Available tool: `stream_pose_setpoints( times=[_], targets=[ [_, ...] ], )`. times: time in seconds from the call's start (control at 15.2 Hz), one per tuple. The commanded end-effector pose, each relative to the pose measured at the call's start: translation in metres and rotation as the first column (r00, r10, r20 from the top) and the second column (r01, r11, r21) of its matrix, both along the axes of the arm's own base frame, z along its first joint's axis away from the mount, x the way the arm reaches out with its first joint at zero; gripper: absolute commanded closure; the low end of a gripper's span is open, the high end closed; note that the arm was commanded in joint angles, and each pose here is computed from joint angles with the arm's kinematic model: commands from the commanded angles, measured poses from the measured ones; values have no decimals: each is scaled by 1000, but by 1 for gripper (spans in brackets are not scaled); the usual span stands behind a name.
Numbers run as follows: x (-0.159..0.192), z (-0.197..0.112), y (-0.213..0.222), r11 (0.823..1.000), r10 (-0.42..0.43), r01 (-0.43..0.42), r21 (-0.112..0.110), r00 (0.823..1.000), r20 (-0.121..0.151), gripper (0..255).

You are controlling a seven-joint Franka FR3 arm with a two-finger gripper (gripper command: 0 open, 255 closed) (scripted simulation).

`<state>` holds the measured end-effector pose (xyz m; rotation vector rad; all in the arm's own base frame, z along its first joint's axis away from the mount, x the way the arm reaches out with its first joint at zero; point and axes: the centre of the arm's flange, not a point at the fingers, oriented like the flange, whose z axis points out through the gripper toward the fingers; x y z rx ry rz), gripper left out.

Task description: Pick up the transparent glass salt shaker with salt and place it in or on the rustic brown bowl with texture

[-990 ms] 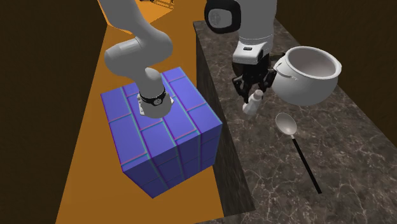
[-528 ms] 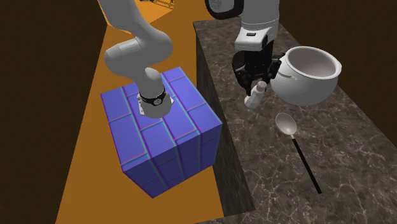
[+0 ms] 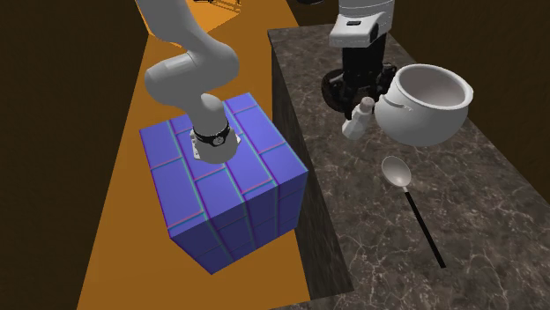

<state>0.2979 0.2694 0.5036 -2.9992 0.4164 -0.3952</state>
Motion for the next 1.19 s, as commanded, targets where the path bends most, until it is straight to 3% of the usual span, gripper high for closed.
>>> stream_pose_setpoints(
  times=[0.0, 1.12],
  targets=[
    [-15, 4, 13, 1000, 0, 0, 0, 1000, 0, 255],
    [-186, 15, 158, 1000, 0, 0, 0, 1000, 0, 255]
  ],
)
